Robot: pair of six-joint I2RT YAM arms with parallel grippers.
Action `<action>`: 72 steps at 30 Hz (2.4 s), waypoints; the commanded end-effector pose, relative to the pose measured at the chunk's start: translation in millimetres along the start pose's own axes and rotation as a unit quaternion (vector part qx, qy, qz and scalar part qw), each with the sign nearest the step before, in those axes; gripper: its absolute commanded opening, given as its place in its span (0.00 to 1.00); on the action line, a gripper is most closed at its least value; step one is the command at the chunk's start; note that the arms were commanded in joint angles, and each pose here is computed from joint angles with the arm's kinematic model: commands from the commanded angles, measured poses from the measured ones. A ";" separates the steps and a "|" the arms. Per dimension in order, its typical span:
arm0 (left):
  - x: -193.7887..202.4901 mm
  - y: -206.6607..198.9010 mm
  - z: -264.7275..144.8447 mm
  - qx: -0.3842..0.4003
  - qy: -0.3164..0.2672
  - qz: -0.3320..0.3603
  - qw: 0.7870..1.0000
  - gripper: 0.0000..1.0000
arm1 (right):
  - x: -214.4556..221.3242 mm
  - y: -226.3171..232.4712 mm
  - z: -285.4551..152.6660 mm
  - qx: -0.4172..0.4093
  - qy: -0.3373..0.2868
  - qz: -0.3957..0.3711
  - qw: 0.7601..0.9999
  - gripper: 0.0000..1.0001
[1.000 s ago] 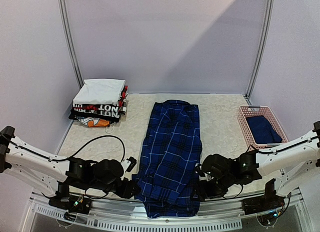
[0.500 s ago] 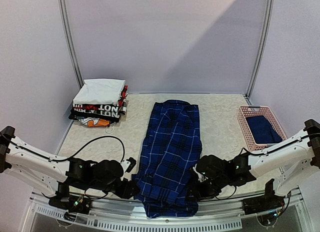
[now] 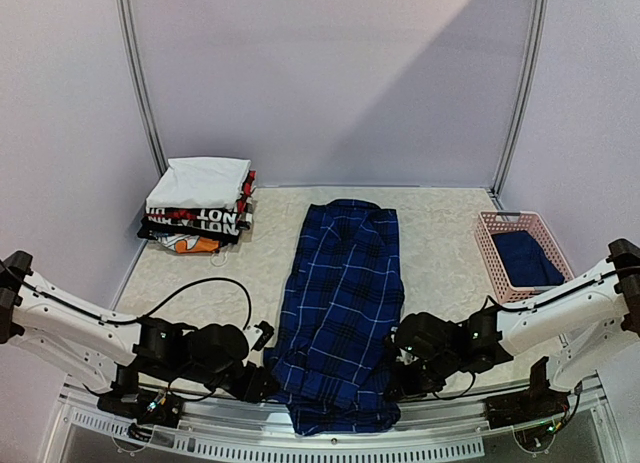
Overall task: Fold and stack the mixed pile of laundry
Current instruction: Pick up the rectangle-folded shirt from the center of the board, then fold the rectangle-folded shirt at the center of the board.
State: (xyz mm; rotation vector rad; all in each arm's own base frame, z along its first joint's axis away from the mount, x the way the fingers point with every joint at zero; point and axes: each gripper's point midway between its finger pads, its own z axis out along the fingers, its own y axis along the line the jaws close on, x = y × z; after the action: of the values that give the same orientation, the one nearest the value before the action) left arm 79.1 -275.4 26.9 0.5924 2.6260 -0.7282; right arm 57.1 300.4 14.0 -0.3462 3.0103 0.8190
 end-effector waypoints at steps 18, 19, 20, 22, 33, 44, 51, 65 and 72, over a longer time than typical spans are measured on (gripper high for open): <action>3.1 -33.5 4.5 0.057 0.015 0.019 0.998 0.00 | -1.8 -10.0 -13.2 0.028 -0.020 -0.014 0.999 0.00; -0.7 -37.4 -0.2 0.060 0.011 0.021 0.998 0.00 | -4.1 -5.8 -18.2 0.022 -0.027 -0.018 0.999 0.00; -4.4 -38.9 -4.2 0.060 0.006 0.023 0.998 0.00 | -7.4 -0.4 -23.5 0.018 -0.034 -0.022 0.999 0.00; -13.2 -41.8 -13.0 0.057 -0.008 0.029 0.998 0.00 | -13.5 7.0 -33.3 0.019 -0.047 -0.032 0.998 0.00; -57.6 -41.2 -38.9 0.023 -0.090 0.023 0.995 0.00 | -60.4 18.9 -76.3 0.071 -0.157 -0.044 0.984 0.00; -120.3 -38.1 -62.1 -0.012 -0.176 0.014 0.984 0.00 | -103.2 22.0 -106.1 0.089 -0.231 -0.023 0.969 0.00; -157.3 -33.7 -62.2 -0.030 -0.195 0.002 0.980 0.00 | -129.1 21.3 -120.2 0.088 -0.258 -0.008 0.962 0.00; -224.7 -15.5 -40.1 -0.054 -0.204 -0.016 0.977 0.00 | -187.6 0.2 -142.1 0.121 -0.301 0.030 0.945 0.00; -253.5 -4.0 -8.2 -0.035 -0.179 -0.025 0.983 0.00 | -210.5 -17.9 -134.3 0.150 -0.300 0.055 0.941 0.00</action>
State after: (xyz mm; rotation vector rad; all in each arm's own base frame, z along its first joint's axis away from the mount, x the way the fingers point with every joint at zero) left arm 273.1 -336.0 149.3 0.3004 2.3218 -0.6247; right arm 256.5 268.2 136.6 0.0437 2.5378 0.4175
